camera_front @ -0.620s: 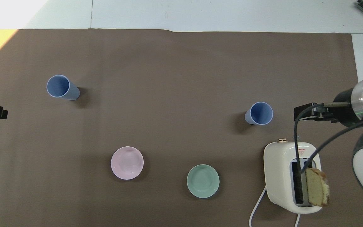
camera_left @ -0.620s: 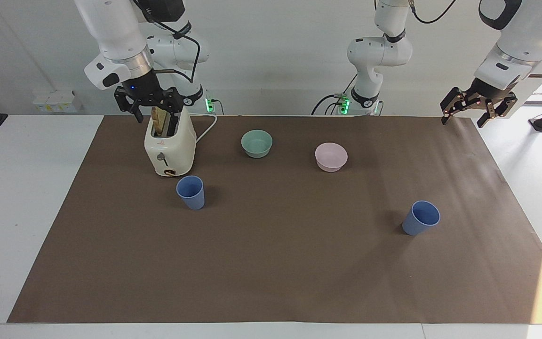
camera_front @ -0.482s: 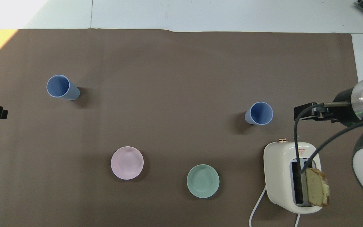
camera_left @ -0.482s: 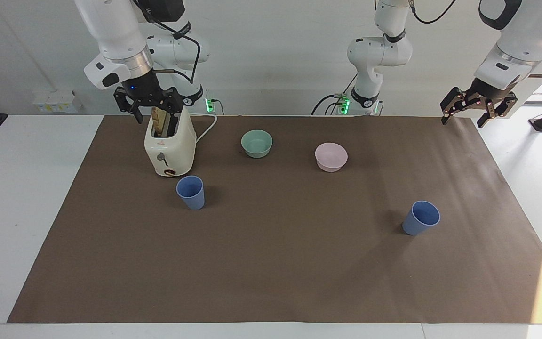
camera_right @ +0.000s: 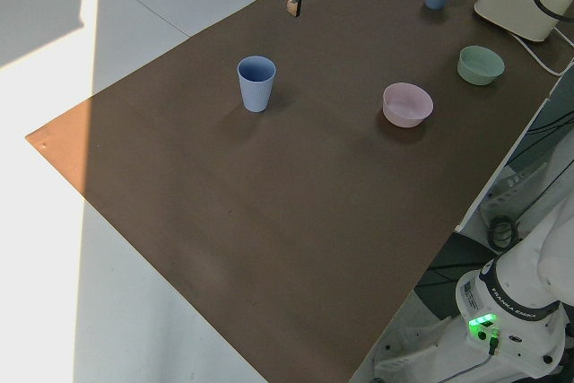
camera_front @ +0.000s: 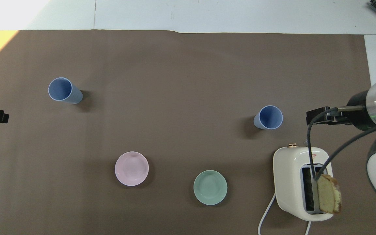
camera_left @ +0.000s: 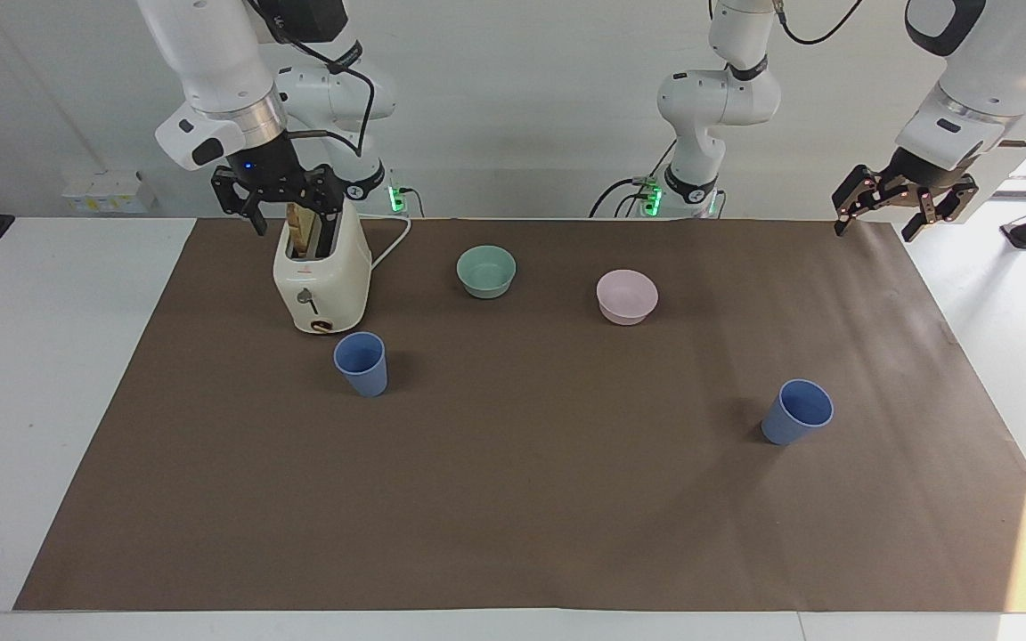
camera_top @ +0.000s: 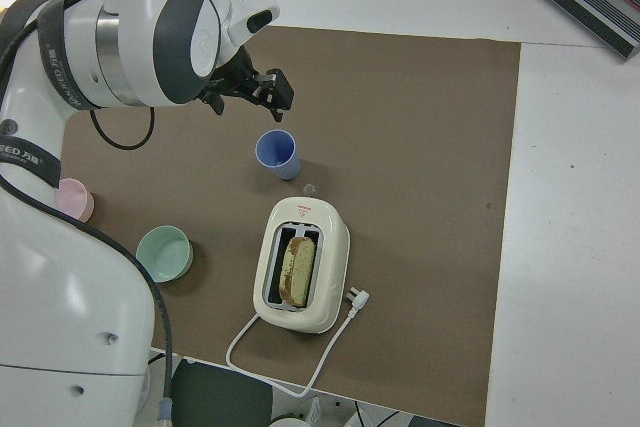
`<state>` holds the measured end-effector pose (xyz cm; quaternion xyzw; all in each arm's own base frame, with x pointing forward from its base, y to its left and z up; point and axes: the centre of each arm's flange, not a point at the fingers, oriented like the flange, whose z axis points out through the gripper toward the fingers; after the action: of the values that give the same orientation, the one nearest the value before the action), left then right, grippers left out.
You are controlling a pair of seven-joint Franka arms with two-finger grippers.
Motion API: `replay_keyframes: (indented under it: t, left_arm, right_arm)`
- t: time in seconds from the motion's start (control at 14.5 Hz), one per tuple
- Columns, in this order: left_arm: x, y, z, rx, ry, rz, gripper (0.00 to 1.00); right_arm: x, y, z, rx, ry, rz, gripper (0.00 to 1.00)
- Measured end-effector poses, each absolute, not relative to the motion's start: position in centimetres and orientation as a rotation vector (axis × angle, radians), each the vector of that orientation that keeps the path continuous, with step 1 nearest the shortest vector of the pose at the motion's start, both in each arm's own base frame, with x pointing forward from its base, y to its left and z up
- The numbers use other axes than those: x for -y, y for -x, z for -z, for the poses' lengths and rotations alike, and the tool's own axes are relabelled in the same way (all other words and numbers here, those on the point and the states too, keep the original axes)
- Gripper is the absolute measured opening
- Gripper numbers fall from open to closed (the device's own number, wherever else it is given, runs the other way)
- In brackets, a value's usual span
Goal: Stack blue cups with both arms
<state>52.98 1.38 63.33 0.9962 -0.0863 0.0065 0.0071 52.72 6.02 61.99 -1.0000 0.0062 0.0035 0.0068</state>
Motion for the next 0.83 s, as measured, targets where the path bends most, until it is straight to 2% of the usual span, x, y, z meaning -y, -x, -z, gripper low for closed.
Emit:
replay_keyframes:
  t: [0.83]
  left_arm:
    - [-1.37,-52.98,-63.33,0.270,-3.116,-0.020,1.00]
  right_arm:
    - [-5.09,-52.90,-61.99,-0.041,3.127,0.000,1.00]
